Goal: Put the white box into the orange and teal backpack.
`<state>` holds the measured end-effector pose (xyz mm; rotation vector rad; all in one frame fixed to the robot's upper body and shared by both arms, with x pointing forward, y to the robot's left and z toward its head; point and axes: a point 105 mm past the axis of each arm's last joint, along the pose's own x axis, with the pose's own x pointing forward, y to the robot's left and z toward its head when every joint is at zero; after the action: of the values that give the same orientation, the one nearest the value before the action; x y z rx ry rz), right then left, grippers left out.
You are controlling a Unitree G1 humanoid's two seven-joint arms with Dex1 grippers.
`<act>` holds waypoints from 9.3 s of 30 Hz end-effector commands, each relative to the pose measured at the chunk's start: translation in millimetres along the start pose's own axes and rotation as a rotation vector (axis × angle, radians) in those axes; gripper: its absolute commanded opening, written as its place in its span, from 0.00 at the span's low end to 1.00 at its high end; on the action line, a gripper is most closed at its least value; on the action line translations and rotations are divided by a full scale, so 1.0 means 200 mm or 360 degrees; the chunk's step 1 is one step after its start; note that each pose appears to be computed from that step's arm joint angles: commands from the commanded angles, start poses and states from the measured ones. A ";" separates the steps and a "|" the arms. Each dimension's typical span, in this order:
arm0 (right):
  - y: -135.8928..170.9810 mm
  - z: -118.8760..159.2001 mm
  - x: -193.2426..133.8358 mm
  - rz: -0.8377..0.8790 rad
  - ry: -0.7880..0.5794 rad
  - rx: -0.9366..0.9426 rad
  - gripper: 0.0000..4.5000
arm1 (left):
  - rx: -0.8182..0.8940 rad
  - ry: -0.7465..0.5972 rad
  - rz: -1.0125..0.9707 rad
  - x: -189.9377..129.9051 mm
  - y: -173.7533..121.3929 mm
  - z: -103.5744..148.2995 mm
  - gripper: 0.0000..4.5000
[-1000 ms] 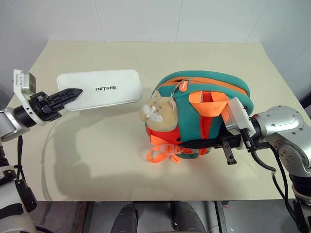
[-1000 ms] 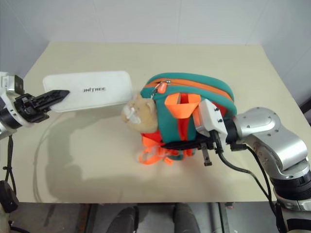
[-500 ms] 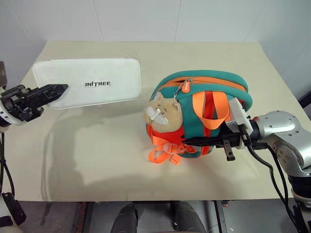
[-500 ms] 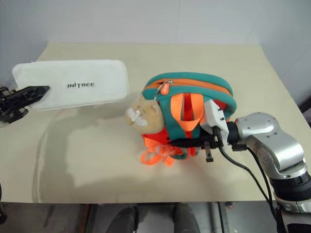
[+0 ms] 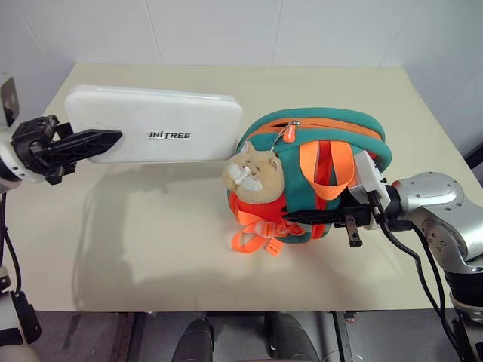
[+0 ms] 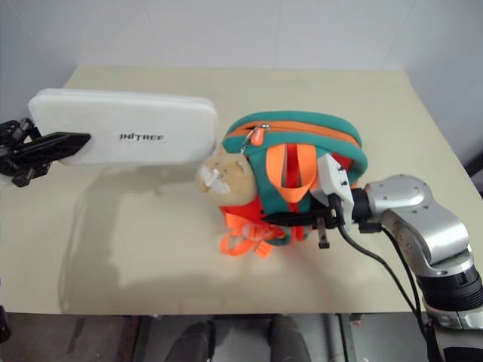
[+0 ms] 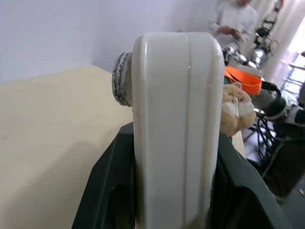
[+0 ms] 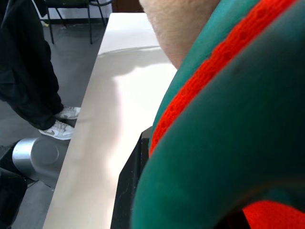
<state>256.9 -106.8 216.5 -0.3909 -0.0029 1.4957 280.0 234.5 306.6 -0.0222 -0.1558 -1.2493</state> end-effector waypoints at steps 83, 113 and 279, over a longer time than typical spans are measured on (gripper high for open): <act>-0.07 0.01 0.10 -0.0085 -0.0018 -0.0108 0.11 | 0.0416 0.0659 -0.0355 0.78 0.03 -0.28 1.00; -0.10 -0.02 0.12 -0.0083 -0.0003 -0.0086 0.11 | 0.0165 0.0000 -0.0340 0.56 -0.37 0.02 1.00; -0.10 -0.03 -0.20 -0.0301 0.0180 0.0054 1.00 | 0.0136 0.0800 0.0062 0.15 0.14 -0.34 0.99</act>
<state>277.1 -140.4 209.5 -0.4062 0.1307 1.3007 328.5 201.6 230.1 0.3320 0.2870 -1.1748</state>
